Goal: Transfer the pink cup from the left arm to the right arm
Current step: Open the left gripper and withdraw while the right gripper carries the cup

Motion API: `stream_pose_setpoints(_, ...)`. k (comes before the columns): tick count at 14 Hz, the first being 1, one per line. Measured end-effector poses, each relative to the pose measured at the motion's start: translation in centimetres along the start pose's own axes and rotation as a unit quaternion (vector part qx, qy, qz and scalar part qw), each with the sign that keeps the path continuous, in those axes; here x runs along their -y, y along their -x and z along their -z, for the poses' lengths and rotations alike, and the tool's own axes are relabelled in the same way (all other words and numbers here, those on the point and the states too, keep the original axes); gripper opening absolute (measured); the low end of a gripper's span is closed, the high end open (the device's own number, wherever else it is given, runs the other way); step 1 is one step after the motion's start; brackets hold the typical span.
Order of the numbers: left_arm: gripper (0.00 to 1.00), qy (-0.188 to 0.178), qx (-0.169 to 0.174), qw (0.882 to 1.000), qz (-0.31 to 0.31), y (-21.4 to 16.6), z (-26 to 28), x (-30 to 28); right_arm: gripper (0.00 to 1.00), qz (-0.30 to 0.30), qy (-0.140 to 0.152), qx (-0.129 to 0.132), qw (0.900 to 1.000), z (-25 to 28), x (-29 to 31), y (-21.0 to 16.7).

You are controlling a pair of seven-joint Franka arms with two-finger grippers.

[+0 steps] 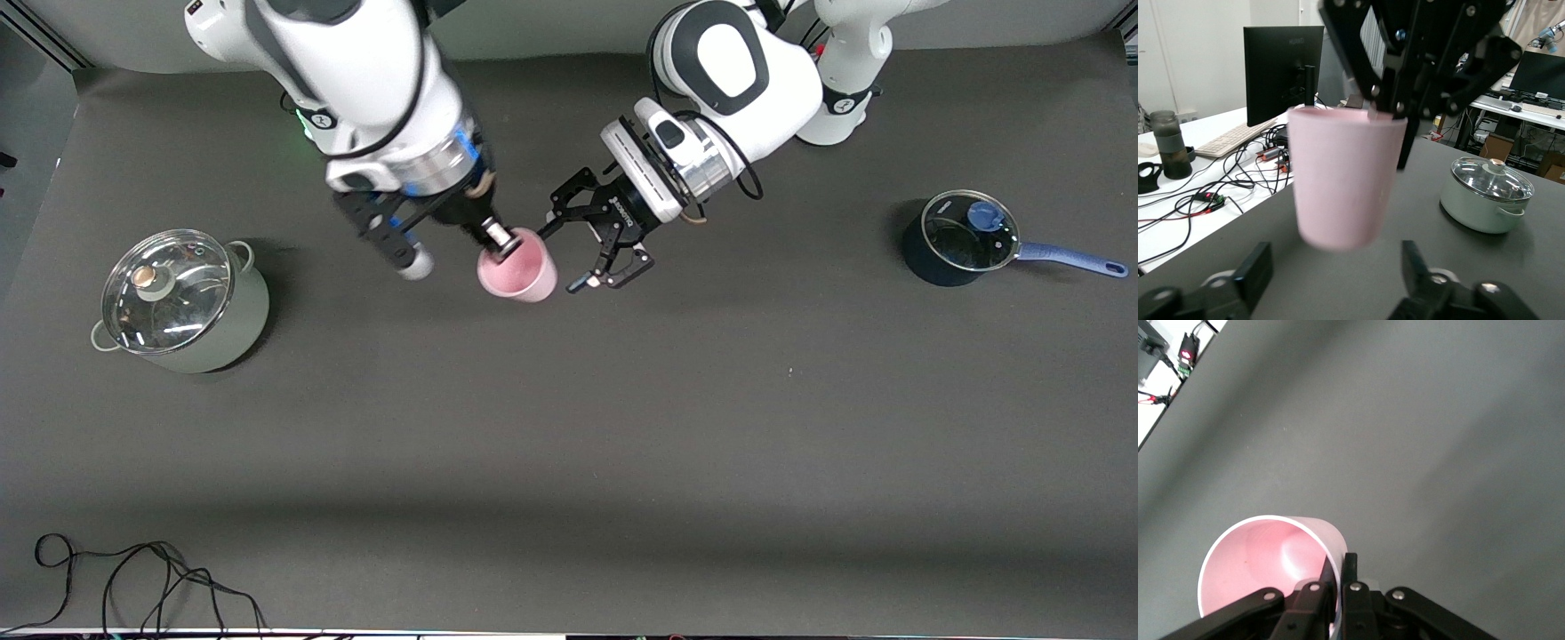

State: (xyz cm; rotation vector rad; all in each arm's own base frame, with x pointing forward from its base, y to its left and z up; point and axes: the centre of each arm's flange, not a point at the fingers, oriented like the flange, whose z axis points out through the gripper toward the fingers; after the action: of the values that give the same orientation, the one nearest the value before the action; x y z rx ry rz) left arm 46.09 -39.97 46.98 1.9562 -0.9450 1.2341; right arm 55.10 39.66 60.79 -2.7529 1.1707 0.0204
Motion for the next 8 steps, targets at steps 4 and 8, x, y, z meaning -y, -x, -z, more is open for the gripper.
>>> stream_pose_setpoints(4, 0.99, -0.022, 0.011, 0.999, 0.043, 1.1, 0.3, 2.2, 0.06, 0.029, 0.011, -0.003, 1.000, 0.2, -1.3, -5.6)
stream_pose_setpoints(8, 1.00, -0.081, 0.061, 0.992, 0.076, 5.5, 1.3, 6.9, 0.06, 0.098, 0.044, 0.007, 0.994, -0.9, -4.7, -14.2)
